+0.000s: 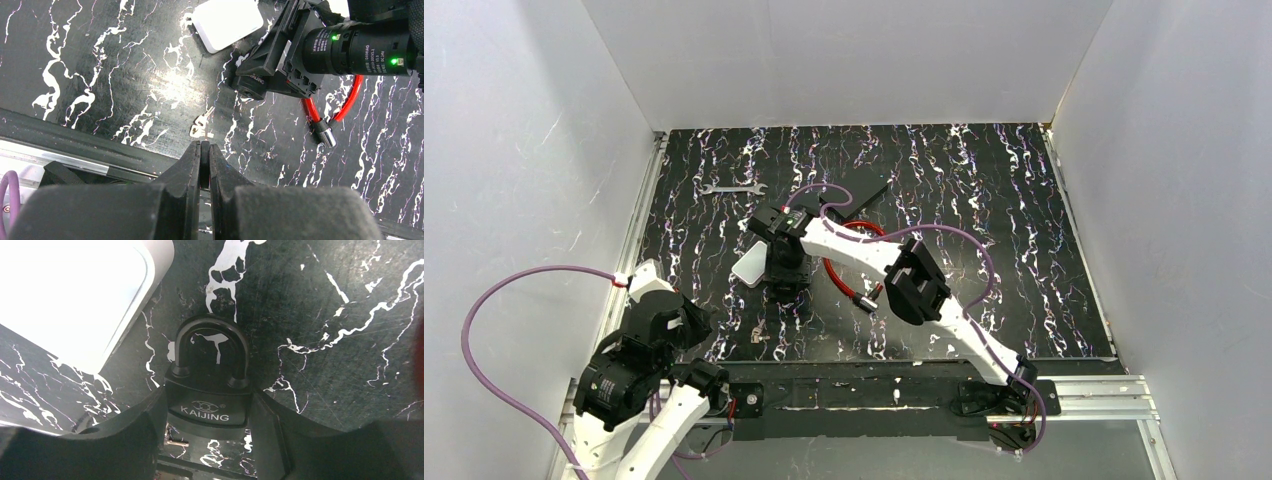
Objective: Unlock with the key
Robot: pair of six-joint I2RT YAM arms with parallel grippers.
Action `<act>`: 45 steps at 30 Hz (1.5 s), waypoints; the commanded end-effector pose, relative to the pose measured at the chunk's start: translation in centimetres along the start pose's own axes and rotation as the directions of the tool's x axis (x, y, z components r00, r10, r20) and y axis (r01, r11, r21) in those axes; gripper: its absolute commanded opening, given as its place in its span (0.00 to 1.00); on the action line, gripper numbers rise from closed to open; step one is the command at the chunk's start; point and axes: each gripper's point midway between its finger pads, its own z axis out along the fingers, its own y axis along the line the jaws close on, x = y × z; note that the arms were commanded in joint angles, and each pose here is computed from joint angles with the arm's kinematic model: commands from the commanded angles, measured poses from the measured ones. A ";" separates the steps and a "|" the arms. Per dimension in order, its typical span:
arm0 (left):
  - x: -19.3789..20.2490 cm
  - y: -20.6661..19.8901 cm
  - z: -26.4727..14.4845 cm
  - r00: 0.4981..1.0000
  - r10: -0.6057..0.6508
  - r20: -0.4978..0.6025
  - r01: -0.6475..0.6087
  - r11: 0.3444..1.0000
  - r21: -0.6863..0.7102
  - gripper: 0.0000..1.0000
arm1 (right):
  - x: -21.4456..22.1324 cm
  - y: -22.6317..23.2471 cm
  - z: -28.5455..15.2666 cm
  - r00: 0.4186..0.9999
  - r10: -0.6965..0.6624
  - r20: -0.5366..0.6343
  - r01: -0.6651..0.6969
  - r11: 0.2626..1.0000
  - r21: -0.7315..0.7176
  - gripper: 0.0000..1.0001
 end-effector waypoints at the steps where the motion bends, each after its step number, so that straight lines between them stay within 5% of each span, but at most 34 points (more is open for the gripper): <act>1: 0.1 0.4 0.3 1.000 0.006 -0.003 -0.006 1.000 -0.027 0.00 | -0.3 -1.0 0.3 1.000 0.007 -0.020 -0.007 1.000 -0.004 0.15; 4: 0.2 0.4 0.3 1.000 0.009 -0.008 -0.009 1.000 -0.024 0.00 | -2.2 -0.3 -2.6 0.998 0.052 0.024 -0.050 0.994 -0.100 0.01; 13: -1.9 -0.5 -2.3 1.000 0.008 0.019 -0.008 1.000 0.014 0.00 | -8.5 -0.7 -12.5 0.963 0.229 0.138 -0.177 0.932 -0.316 0.01; 18: -4.1 -1.7 -4.0 0.999 0.017 0.044 -0.019 0.999 0.038 0.00 | -10.4 -0.4 -17.6 0.938 0.331 0.104 -0.244 0.841 -0.483 0.01; 26: -6.1 -8.1 -6.0 0.999 0.036 -0.028 -0.027 0.967 0.253 0.00 | -12.6 -1.3 -25.4 0.870 0.469 0.154 -0.296 0.745 -0.598 0.01; 38: -9.4 -14.2 -6.6 0.995 -0.064 -0.073 0.087 0.923 0.375 0.00 | -11.2 -7.5 -30.0 0.710 0.704 0.010 -0.536 0.549 -0.641 0.01; 45: -10.1 -18.6 -7.2 0.994 -0.049 -0.095 0.093 0.829 0.551 0.00 | -11.3 -7.1 -33.6 0.661 0.747 -0.063 -0.579 0.455 -0.676 0.01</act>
